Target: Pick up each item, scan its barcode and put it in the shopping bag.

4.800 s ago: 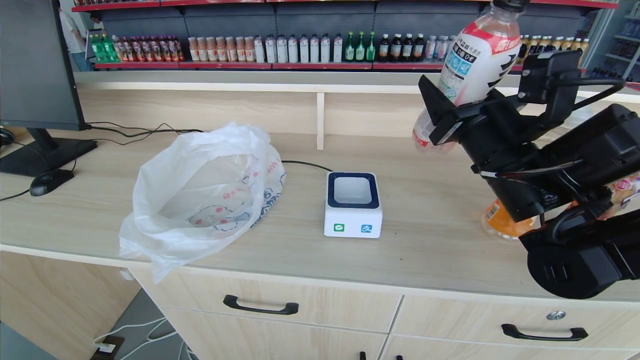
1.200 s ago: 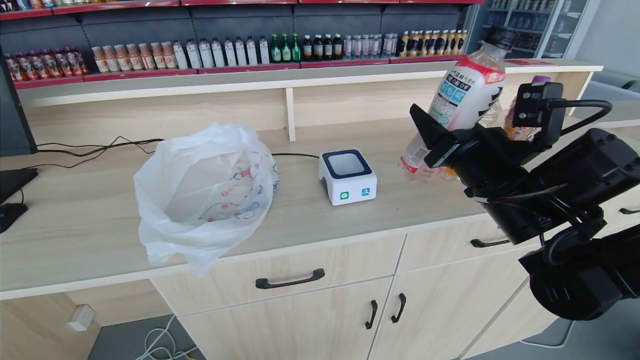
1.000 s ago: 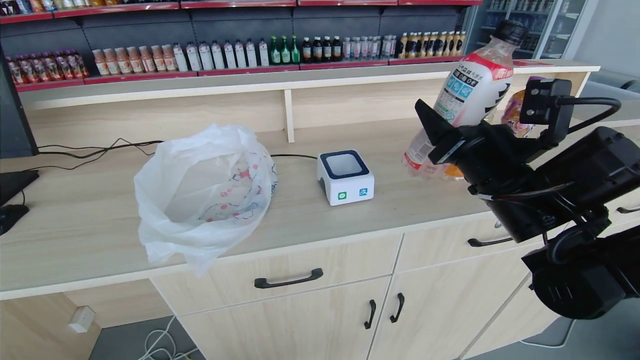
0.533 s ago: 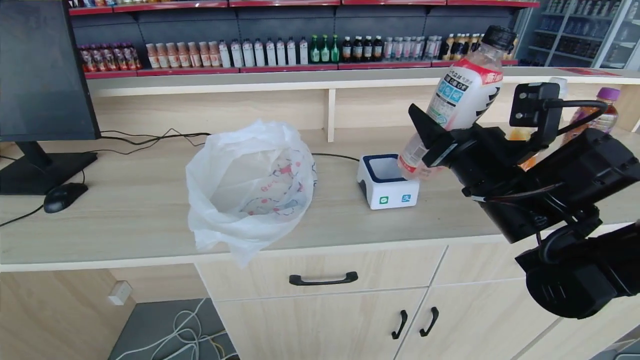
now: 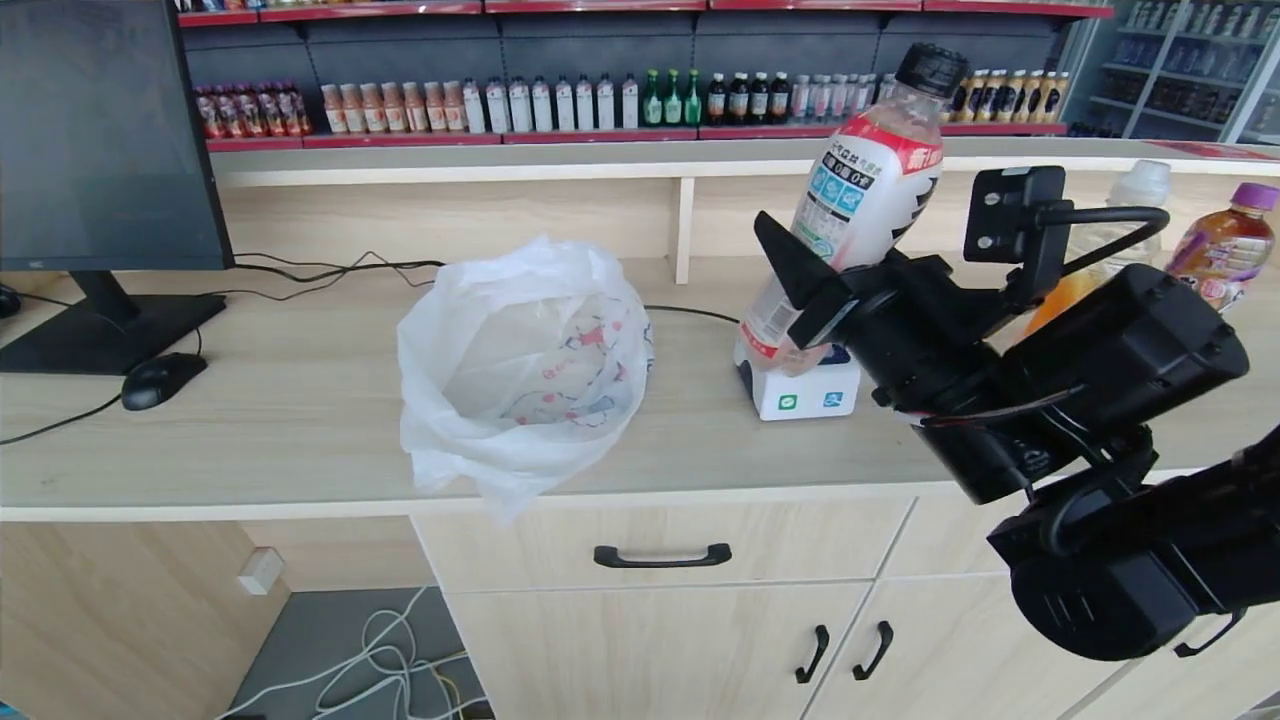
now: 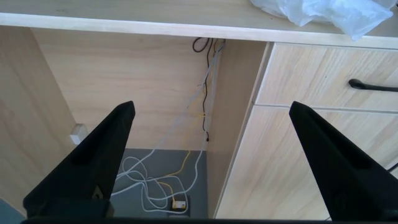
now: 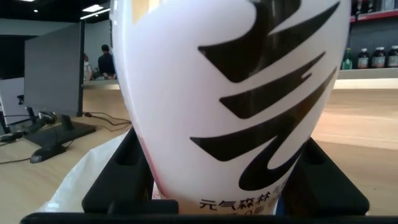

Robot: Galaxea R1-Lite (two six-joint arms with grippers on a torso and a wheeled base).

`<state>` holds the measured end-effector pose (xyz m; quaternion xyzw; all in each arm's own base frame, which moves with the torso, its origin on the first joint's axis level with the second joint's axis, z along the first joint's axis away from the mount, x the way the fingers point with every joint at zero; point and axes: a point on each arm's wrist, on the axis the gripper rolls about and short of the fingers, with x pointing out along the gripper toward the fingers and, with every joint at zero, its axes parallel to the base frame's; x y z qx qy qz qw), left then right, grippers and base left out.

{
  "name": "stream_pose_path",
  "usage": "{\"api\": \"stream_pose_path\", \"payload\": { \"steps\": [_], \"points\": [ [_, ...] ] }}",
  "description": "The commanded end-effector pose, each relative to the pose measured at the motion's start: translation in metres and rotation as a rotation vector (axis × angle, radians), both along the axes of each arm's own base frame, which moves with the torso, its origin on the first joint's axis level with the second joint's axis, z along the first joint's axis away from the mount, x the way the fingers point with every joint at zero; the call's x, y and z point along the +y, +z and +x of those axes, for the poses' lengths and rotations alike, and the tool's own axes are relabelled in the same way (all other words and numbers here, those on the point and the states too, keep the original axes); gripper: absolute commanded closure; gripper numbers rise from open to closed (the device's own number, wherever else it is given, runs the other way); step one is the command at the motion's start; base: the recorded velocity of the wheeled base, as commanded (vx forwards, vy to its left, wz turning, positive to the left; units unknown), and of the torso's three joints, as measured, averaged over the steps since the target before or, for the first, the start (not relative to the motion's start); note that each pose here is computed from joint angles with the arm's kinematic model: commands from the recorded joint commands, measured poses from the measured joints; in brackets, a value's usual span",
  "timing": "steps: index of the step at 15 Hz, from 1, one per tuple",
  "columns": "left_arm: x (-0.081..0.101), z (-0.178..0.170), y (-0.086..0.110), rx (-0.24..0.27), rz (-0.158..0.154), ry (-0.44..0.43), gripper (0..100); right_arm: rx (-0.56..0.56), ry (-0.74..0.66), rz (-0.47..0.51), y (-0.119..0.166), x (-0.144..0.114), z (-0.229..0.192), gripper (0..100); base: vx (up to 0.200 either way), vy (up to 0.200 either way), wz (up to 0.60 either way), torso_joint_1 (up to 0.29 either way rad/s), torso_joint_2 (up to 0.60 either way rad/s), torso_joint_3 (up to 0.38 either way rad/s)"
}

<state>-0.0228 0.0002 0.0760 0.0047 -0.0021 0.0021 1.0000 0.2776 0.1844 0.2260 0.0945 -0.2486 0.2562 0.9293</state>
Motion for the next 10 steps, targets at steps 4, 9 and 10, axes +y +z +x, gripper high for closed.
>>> {"api": "stream_pose_path", "payload": {
  "steps": [4, 9, 10],
  "points": [
    [0.0000, 0.0001, 0.0002, 0.000, 0.000, 0.002, 0, 0.020, 0.007, -0.011, -0.0078, 0.0067, 0.0043, 100, 0.000, 0.050, 0.00, 0.001, 0.00, 0.001],
    [0.0000, 0.0001, 0.0002, 0.000, -0.002, 0.002, 0, 0.022, 0.006, -0.011, -0.0088, 0.0072, 0.0060, 100, 0.000, 0.200, 0.00, 0.007, 0.00, 0.004],
    [0.0000, 0.0001, 0.0002, 0.000, -0.002, 0.002, 0, 0.019, 0.006, -0.009, -0.0080, 0.0073, 0.0061, 100, 0.000, 0.200, 0.00, -0.002, 0.00, -0.007]
  ]
}}
